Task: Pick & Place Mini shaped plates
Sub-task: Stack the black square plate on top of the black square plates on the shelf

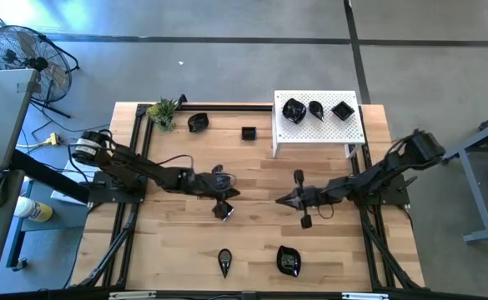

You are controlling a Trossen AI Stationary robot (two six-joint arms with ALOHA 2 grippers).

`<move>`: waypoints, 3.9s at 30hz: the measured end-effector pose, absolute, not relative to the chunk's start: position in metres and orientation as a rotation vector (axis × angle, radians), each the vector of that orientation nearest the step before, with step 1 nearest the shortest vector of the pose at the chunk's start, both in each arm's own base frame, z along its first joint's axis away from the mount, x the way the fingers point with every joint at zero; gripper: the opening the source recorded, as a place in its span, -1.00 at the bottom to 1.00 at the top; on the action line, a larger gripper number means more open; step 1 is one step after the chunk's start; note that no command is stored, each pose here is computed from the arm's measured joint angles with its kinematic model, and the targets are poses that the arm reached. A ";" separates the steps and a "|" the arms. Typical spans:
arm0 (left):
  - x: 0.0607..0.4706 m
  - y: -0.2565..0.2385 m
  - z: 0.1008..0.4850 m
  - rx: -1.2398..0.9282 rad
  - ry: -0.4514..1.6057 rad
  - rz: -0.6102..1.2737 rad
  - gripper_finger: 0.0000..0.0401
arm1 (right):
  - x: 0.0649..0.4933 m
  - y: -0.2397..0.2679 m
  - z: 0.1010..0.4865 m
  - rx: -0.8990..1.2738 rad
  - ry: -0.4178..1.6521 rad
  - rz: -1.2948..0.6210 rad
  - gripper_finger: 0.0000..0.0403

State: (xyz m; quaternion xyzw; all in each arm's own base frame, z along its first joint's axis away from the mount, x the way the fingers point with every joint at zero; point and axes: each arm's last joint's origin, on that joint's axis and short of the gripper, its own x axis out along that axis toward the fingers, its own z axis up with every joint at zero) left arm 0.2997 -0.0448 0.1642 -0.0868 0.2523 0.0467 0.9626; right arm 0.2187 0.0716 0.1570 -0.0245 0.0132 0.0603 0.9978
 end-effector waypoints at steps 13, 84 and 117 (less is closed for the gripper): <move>0.319 -0.049 0.226 -0.334 0.923 0.089 -0.96 | 0.207 0.065 0.155 -0.067 0.107 0.014 -1.00; 0.287 -0.047 0.155 -0.685 1.128 0.264 -0.40 | 0.208 0.065 0.155 -0.081 0.109 0.003 -1.00; 0.287 -0.046 0.189 -0.586 1.270 0.368 -0.36 | 0.208 0.065 0.155 -0.080 0.108 0.003 -1.00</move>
